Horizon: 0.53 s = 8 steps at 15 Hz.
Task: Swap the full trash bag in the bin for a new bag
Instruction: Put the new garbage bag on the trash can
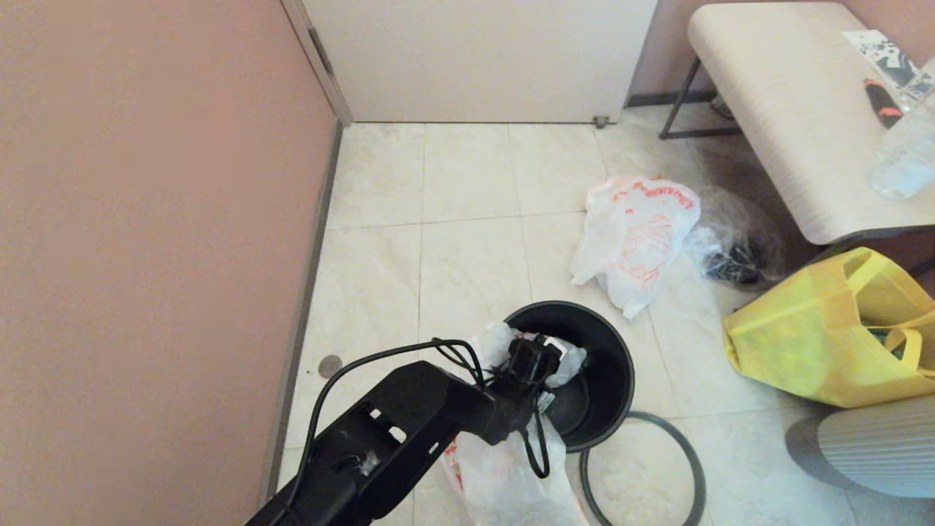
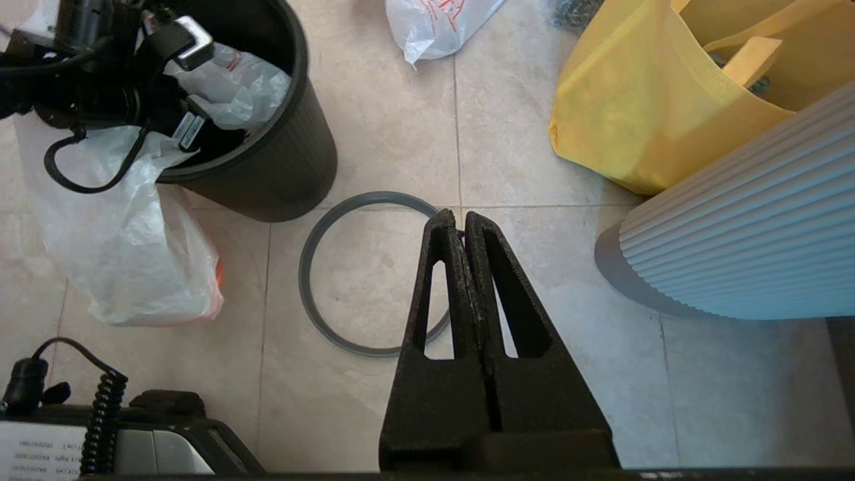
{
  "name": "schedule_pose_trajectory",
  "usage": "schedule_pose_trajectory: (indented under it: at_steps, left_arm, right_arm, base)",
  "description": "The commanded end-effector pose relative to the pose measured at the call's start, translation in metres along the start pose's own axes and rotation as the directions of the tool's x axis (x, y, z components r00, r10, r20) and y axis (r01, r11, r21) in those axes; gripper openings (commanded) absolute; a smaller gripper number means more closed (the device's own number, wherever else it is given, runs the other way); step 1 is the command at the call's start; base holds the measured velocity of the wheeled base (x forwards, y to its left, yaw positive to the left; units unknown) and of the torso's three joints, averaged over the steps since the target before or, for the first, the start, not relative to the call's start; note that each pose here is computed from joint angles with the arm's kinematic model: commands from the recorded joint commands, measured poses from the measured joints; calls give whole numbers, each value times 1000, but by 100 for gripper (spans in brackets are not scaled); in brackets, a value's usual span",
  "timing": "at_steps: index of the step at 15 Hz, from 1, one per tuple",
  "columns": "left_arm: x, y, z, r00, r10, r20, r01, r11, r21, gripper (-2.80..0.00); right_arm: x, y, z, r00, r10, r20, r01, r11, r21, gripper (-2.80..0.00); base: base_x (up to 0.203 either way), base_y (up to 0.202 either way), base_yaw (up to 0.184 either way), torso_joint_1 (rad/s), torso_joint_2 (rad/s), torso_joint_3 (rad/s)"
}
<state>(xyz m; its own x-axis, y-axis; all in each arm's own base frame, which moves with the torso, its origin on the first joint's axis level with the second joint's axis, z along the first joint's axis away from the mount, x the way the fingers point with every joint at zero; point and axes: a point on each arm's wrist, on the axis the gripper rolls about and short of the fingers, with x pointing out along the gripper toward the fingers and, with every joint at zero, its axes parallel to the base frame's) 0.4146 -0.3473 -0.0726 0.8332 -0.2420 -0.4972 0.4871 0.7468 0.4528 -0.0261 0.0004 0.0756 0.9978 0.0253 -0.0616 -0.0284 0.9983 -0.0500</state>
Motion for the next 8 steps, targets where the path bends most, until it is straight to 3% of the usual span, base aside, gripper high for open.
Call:
schedule_pose_trajectory:
  at_steps: [1,8]
  left_arm:
    - [-7,2,12,1000,7,25,-6,1000,-6,0]
    - [-77,-23,78,986,-70,151,85,992,-93,0]
  right_arm:
    - [0,0,0,1000,1,-1,-1,1000,1,-280]
    - [0,0,0,1000,-1,-1,1,1000,1,-280]
  base:
    - [0,0,0,0,0,0]
    - [0,0,0,0,0,0]
